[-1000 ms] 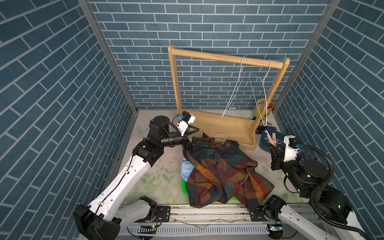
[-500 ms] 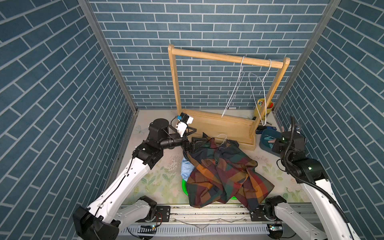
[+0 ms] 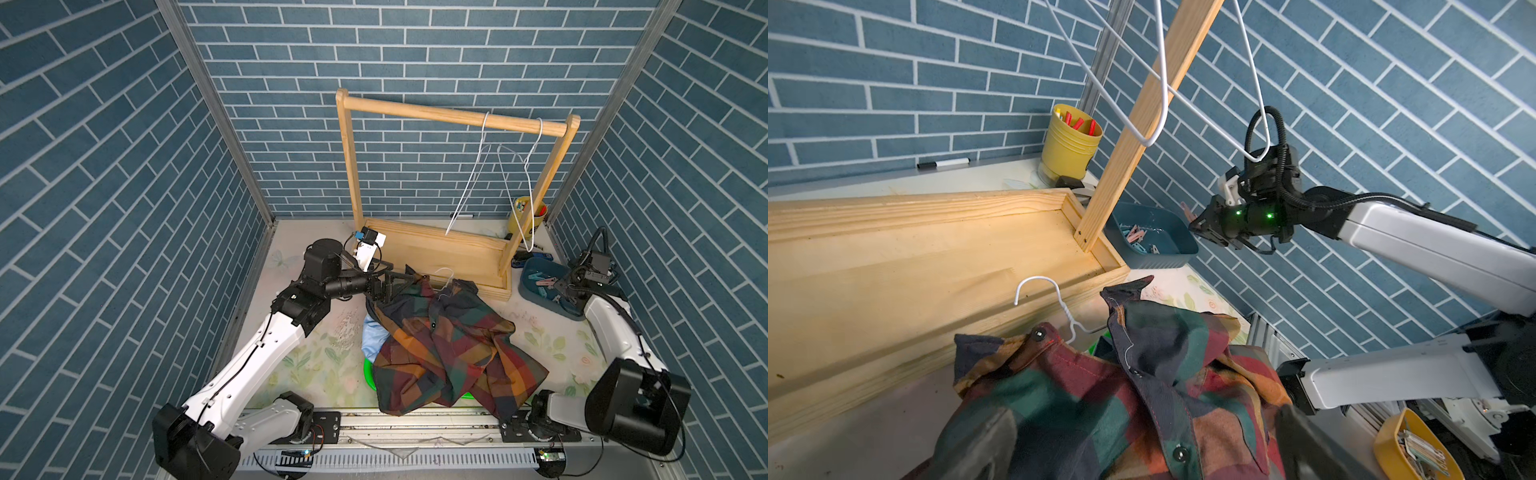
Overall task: Remove the clothespins securing long-sleeve shirts to the hanger
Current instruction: Place the clamp in the storage box.
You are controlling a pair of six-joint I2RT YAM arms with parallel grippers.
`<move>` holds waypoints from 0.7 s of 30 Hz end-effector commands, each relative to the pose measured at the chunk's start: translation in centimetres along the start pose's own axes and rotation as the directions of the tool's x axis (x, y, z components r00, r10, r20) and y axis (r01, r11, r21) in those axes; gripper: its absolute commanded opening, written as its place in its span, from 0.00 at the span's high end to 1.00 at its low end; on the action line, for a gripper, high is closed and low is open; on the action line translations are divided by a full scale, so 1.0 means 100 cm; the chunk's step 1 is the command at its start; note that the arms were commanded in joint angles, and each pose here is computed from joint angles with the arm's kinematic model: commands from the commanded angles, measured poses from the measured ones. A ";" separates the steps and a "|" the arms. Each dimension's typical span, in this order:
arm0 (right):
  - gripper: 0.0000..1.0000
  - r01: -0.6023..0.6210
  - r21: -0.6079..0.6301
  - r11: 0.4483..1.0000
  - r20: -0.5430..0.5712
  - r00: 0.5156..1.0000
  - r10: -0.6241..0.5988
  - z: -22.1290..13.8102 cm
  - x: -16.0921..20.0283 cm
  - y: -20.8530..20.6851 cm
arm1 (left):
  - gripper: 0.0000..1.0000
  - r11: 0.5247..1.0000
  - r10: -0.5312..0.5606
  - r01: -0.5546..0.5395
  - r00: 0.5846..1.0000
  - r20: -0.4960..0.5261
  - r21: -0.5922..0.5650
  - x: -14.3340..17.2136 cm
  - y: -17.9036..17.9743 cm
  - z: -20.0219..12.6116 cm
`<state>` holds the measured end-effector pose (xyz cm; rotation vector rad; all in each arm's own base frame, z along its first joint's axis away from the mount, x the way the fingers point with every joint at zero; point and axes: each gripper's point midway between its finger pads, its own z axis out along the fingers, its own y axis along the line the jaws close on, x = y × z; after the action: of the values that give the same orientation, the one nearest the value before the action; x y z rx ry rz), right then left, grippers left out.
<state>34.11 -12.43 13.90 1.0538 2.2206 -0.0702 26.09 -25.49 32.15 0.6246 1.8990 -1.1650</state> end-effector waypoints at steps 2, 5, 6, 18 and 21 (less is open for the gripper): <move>1.00 -0.102 -0.083 0.991 -0.020 0.995 0.101 0.027 -0.016 0.013 | 0.00 1.000 0.008 -0.008 1.000 0.017 -0.009 -0.001 -0.004 -0.005; 1.00 -0.113 -0.099 0.989 -0.065 0.992 0.107 0.048 -0.015 0.018 | 0.00 1.000 0.005 -0.005 1.000 -0.012 0.001 0.008 -0.005 0.000; 1.00 -0.112 -0.093 0.989 -0.090 0.991 0.104 0.054 -0.013 0.018 | 0.00 1.000 0.011 -0.011 1.000 -0.020 0.000 0.010 -0.005 0.001; 0.32 -0.146 -0.110 0.983 -0.074 0.988 0.138 0.047 -0.011 0.016 | 0.00 1.000 0.024 -0.024 0.997 -0.074 -0.006 0.018 0.002 0.008; 0.31 -0.108 -0.159 0.981 -0.014 0.994 0.108 0.020 -0.021 0.025 | 0.00 0.999 0.038 -0.040 0.996 -0.086 -0.029 0.021 0.007 0.009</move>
<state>38.20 -13.32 11.08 1.1321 2.1948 0.1430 25.92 -25.88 29.86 0.6576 1.9710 -1.1185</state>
